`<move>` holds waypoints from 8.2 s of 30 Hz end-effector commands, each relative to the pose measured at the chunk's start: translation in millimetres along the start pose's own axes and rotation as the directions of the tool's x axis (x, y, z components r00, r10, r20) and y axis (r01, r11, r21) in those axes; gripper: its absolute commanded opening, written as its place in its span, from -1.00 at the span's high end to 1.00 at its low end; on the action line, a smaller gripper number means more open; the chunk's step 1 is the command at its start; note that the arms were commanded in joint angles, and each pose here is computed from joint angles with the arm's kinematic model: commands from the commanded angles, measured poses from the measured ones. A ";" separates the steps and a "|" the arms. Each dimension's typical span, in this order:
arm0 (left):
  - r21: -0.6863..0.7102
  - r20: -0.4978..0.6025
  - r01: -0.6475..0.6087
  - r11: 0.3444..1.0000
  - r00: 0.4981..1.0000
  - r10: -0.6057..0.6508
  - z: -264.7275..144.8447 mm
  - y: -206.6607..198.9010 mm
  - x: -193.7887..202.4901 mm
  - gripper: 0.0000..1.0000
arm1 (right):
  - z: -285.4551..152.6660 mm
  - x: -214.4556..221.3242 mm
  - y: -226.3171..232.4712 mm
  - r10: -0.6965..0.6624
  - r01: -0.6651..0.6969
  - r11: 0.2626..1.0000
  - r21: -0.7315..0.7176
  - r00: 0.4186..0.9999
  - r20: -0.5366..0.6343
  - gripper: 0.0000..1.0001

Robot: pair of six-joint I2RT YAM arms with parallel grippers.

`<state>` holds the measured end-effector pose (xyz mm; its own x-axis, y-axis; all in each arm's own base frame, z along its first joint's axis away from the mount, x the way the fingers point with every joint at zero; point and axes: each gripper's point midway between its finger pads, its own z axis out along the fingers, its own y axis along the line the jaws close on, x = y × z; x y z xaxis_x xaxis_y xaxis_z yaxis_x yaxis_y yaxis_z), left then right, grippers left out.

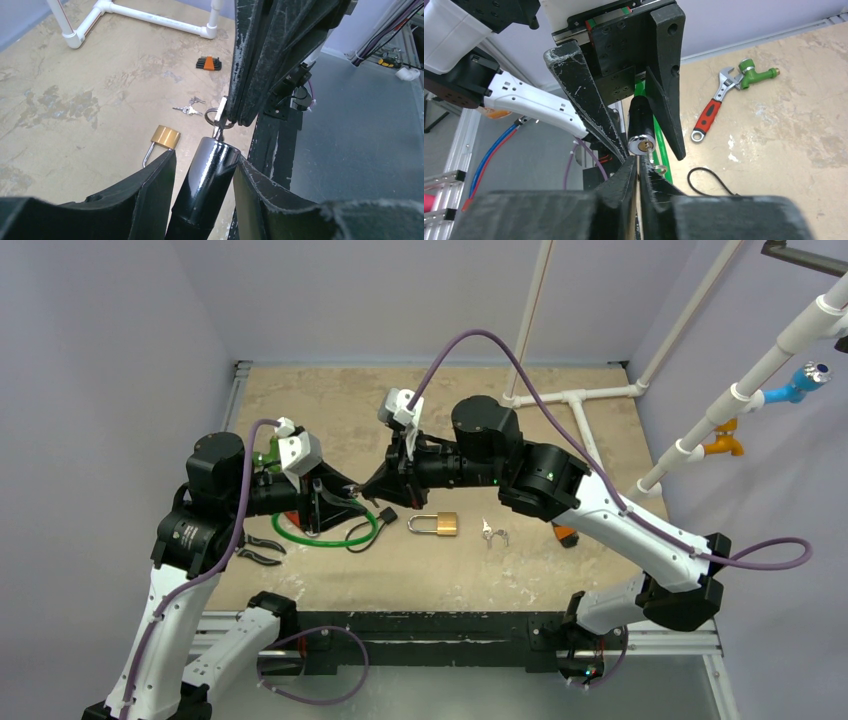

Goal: Unlock with the key
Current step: Unlock the lock.

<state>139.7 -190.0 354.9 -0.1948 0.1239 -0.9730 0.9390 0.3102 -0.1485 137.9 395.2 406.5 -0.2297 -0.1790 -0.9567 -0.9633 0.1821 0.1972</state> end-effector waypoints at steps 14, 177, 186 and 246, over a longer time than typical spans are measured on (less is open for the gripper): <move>0.021 0.080 -0.092 0.995 0.993 0.091 -6.4 -12.1 -30.3 1.00 | -24.2 -27.6 -1.9 -0.058 0.054 0.997 0.060 0.995 0.084 0.57; 0.054 0.240 0.143 0.988 0.959 -0.152 0.1 -15.1 -139.6 1.00 | -21.4 -25.9 -20.4 0.064 -0.092 0.994 0.062 0.935 0.350 0.85; -0.028 0.314 0.102 0.994 0.945 -0.088 -17.4 -1.5 -164.6 1.00 | -36.2 20.7 -31.1 0.104 -0.150 0.980 0.132 0.947 0.305 1.00; 0.303 0.120 -0.079 0.950 0.992 0.044 -19.9 -16.9 -66.7 0.54 | -44.2 -16.0 8.3 0.018 -0.010 1.000 -0.028 0.961 0.277 1.00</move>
<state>144.7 -182.4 417.2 -0.1754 0.0300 -0.9840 0.9828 0.0633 -0.1732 129.5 352.8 382.0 -0.2842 -0.0311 -0.9583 -0.9386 0.2129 0.2714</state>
